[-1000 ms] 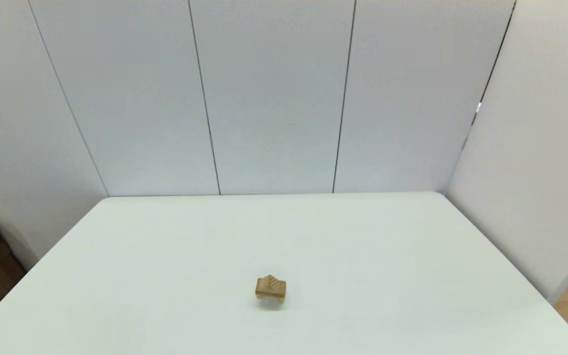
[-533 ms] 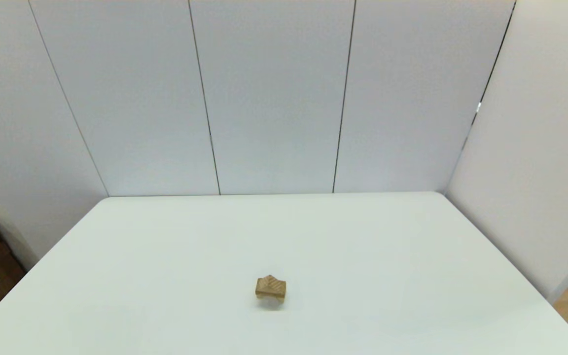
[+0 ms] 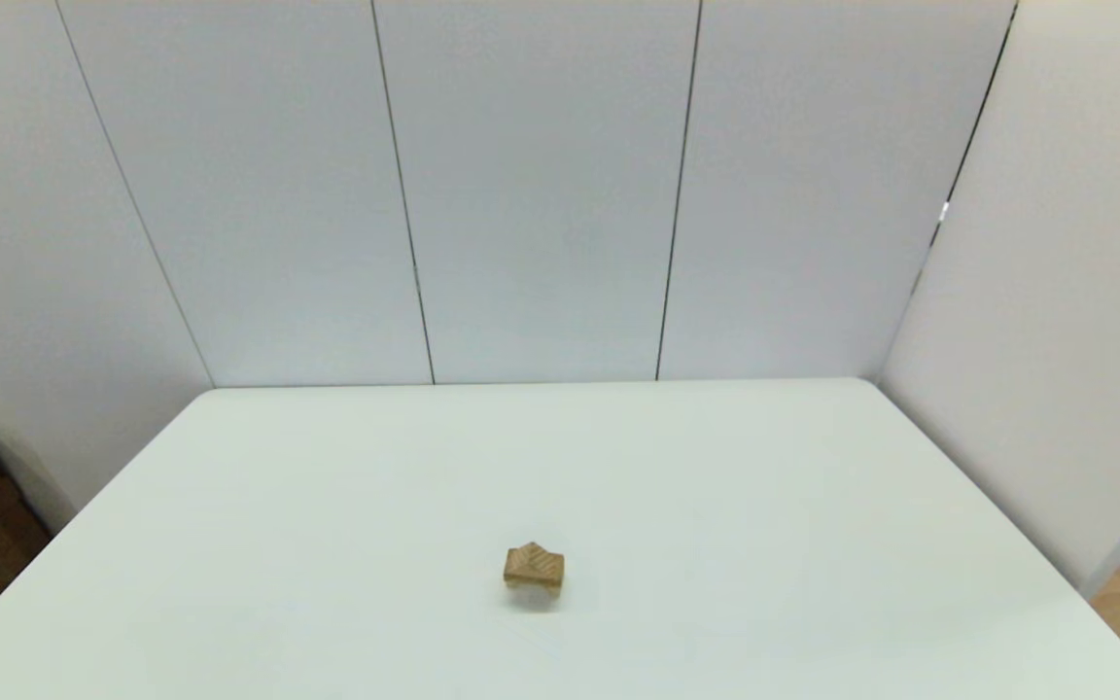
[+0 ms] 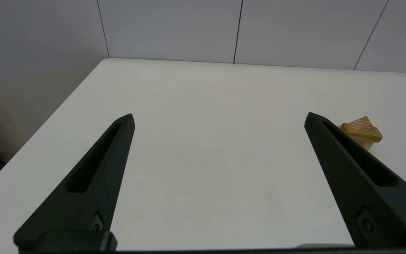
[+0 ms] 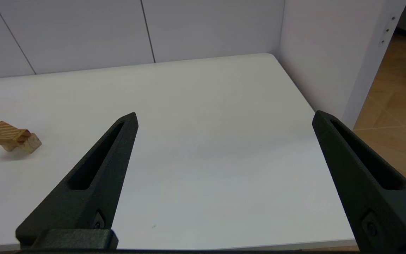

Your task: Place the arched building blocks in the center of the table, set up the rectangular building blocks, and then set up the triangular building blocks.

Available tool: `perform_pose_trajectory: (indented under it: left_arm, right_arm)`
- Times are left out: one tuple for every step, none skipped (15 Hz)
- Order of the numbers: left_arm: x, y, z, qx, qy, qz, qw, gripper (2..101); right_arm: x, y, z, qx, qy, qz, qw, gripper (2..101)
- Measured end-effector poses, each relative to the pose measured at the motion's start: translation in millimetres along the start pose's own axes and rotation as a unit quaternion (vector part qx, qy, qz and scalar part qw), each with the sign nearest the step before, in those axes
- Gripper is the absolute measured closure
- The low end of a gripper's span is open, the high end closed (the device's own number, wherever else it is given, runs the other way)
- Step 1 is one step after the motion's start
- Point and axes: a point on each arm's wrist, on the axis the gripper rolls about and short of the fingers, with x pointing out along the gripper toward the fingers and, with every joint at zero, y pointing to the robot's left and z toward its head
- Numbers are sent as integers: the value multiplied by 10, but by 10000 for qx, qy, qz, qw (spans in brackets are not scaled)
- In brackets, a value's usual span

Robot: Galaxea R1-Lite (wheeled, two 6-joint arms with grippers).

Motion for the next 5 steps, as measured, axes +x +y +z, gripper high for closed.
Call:
perform_pose_trajectory:
  left_arm:
    - [0,0,0,1,2,0,10000,54]
    - [0,0,0,1,2,0,10000,54]
    - [0,0,0,0,2,2,10000,54]
    - [0,0,0,1,2,2,10000,54]
    - [0,0,0,0,0,0,10000,54]
  right_arm:
    - [0,0,0,-2,0,0,10000,43]
    - [0,0,0,0,-1,-7,10000,43]
    - [0,0,0,-2,-3,-5,10000,43]
    - [0,0,0,0,0,-4,10000,43]
    - [0,0,0,-2,-2,-3,10000,43]
